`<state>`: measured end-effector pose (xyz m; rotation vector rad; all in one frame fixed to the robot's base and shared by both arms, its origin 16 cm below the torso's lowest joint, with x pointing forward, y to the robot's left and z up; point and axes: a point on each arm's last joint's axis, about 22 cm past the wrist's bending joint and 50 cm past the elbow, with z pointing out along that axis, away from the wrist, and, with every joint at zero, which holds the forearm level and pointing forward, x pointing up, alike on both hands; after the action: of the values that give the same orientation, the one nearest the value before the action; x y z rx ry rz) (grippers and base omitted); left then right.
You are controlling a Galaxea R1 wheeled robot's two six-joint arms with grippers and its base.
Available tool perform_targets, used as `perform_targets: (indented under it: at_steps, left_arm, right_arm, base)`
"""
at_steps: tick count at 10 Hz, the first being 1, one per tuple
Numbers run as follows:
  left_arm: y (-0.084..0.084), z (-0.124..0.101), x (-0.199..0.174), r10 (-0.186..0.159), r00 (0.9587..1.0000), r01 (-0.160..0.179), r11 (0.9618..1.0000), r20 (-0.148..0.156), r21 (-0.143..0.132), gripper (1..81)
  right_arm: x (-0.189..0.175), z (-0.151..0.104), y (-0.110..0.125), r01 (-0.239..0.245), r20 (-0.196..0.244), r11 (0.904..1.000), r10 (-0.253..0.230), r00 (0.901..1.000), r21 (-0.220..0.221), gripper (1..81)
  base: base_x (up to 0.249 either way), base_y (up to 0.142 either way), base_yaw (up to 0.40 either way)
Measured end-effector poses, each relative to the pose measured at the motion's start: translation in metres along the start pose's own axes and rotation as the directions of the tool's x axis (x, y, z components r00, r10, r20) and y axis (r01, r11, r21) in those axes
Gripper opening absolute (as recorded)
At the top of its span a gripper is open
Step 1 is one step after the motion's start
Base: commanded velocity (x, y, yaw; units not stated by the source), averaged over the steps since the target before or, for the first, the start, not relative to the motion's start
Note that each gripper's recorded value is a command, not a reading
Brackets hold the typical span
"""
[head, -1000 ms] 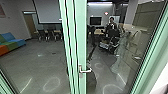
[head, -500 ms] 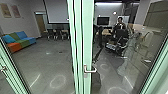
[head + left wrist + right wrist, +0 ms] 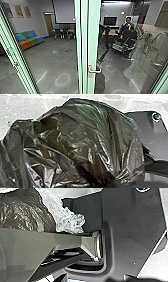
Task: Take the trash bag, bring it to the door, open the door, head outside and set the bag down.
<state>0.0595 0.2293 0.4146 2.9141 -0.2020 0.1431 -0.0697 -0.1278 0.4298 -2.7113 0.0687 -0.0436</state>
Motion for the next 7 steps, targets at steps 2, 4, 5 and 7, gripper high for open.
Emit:
perform_targets:
  at_steps: [2, 4, 5, 7]
  left_arm:
    - [0.0002, 0.0000, -0.0025, 0.001, 1.0000, -0.001, 1.0000, 0.005, 0.000, 1.0]
    - [0.0005, 0.0001, -0.0024, 0.001, 1.0000, -0.001, 1.0000, 0.004, -0.001, 1.0]
    - [0.0005, 0.0001, -0.0025, 0.001, 1.0000, -0.001, 1.0000, 0.005, -0.001, 1.0]
    - [0.0008, 0.0002, -0.0015, 0.001, 1.0000, -0.001, 1.0000, 0.003, -0.001, 1.0]
  right_arm:
    - [0.0022, 0.0001, 0.0000, 0.001, -0.003, 1.0000, -0.001, 1.0000, 0.000, 81.1]
    - [0.0018, 0.0001, -0.0002, 0.000, -0.003, 1.0000, 0.000, 1.0000, 0.000, 81.1]
    - [0.0018, 0.0001, -0.0002, 0.000, -0.003, 1.0000, 0.000, 1.0000, 0.000, 81.1]
    - [0.0017, 0.0001, -0.0002, -0.001, -0.002, 1.0000, 0.001, 1.0000, 0.000, 81.1]
  base:
    - [0.000, 0.000, 0.122]
    - [0.000, 0.000, 0.103]
    - [0.000, 0.000, 0.102]
    - [0.000, 0.000, 0.102]
